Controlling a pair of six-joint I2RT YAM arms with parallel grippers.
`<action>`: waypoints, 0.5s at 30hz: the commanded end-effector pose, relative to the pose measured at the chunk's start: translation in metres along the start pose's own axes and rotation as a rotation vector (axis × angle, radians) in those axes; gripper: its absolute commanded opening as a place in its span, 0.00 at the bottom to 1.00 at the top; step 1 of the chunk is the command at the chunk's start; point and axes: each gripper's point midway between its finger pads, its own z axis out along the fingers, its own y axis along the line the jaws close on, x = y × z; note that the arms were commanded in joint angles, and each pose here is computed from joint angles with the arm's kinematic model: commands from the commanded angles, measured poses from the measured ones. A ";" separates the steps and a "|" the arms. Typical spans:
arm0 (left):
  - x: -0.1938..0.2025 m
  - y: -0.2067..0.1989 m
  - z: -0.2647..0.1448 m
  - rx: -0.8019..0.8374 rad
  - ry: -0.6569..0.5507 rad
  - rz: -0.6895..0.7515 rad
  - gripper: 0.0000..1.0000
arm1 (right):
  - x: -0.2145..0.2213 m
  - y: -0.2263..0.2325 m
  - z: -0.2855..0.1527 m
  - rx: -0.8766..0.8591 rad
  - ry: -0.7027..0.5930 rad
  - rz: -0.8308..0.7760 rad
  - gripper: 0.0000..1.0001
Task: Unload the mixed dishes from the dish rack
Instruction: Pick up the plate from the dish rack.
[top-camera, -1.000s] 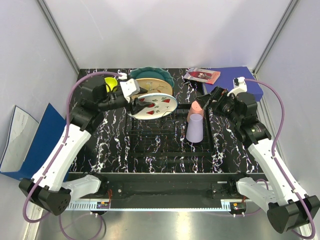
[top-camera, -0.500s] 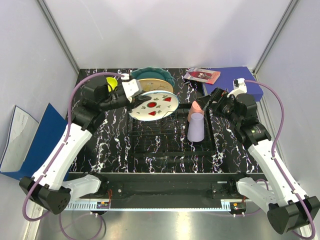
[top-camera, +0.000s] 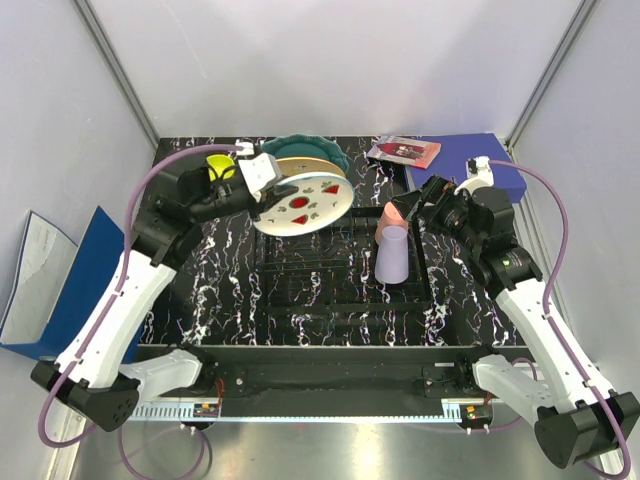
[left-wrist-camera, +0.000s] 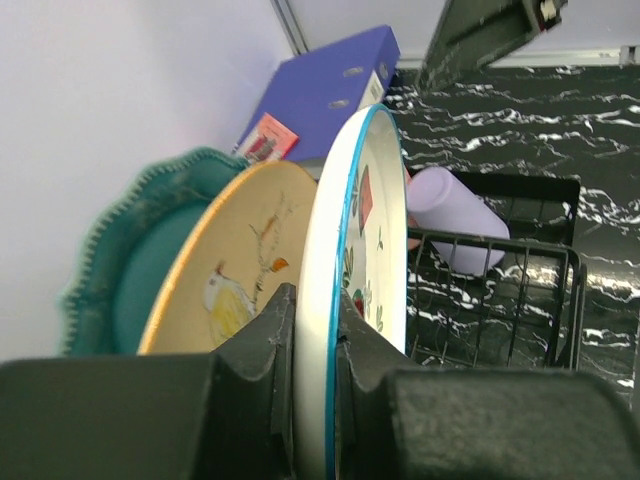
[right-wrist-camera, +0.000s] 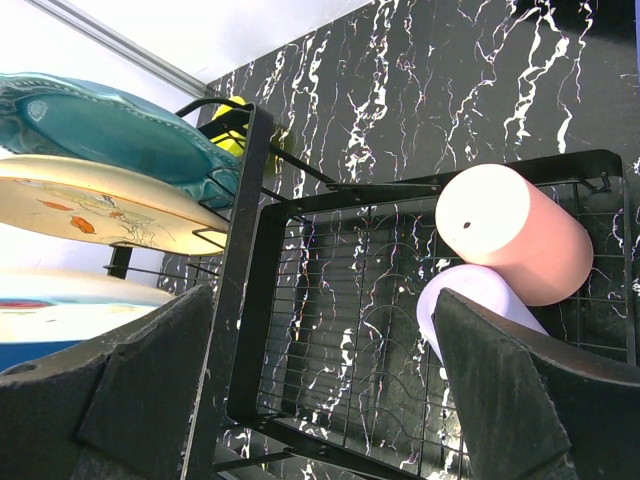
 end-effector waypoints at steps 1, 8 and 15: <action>-0.088 0.040 -0.024 -0.175 -0.186 0.190 0.00 | -0.010 0.015 -0.001 -0.052 -0.033 -0.005 1.00; -0.142 0.057 -0.047 -0.292 -0.325 0.239 0.00 | -0.013 0.015 -0.003 -0.045 -0.043 -0.013 1.00; -0.208 0.068 -0.099 -0.463 -0.594 0.081 0.00 | -0.028 0.014 -0.013 -0.005 -0.105 0.014 1.00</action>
